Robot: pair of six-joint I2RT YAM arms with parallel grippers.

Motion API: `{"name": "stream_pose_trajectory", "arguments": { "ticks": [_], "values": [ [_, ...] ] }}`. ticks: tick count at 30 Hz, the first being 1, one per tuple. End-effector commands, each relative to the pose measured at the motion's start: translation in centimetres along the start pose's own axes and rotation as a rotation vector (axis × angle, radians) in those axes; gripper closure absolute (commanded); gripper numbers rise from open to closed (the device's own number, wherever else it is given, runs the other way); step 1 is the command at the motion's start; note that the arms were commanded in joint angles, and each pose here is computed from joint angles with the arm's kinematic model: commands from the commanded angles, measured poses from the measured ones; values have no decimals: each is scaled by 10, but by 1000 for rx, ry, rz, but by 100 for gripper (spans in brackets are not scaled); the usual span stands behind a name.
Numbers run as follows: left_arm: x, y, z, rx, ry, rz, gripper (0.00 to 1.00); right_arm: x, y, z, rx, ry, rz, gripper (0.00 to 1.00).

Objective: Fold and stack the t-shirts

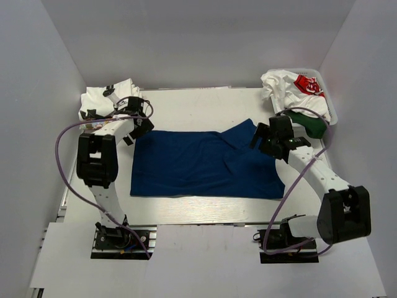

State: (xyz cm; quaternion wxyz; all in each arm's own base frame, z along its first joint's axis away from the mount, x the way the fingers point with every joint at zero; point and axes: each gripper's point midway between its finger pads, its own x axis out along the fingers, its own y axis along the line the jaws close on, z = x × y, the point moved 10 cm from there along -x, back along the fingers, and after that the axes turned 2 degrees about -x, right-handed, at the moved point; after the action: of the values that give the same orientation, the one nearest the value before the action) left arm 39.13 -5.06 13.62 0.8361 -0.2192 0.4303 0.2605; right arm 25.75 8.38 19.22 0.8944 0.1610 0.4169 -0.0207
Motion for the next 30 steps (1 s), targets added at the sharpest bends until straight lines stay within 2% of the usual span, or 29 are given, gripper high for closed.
{"name": "stream_pose_trajectory", "arguments": {
  "ticks": [1,9,13,16,17,19,20,23,24,30],
  "values": [
    [-3,-15,29,-15,-111,10,2,5,4,13,-18,-24,-12,10],
    [33,-21,21,1,-72,66,6,23,4,12,-22,34,-39,10],
    [38,-21,18,-10,-55,83,15,29,4,14,-29,41,-80,10],
    [44,-16,10,-5,-44,93,32,32,7,23,-17,17,-96,10],
    [45,-14,6,-1,-30,92,45,34,10,28,-14,4,-97,10],
    [45,-16,7,-4,-29,79,58,39,11,33,-7,3,-100,10],
    [48,-15,5,-1,-23,85,70,42,16,40,-8,-12,-95,10],
    [47,-16,4,-2,-9,71,87,56,18,46,1,6,-121,10],
    [47,-16,4,-2,-9,71,100,57,22,52,4,-6,-117,10],
    [41,-14,4,11,-17,51,100,87,26,69,5,-3,-153,10]
  ]
}}
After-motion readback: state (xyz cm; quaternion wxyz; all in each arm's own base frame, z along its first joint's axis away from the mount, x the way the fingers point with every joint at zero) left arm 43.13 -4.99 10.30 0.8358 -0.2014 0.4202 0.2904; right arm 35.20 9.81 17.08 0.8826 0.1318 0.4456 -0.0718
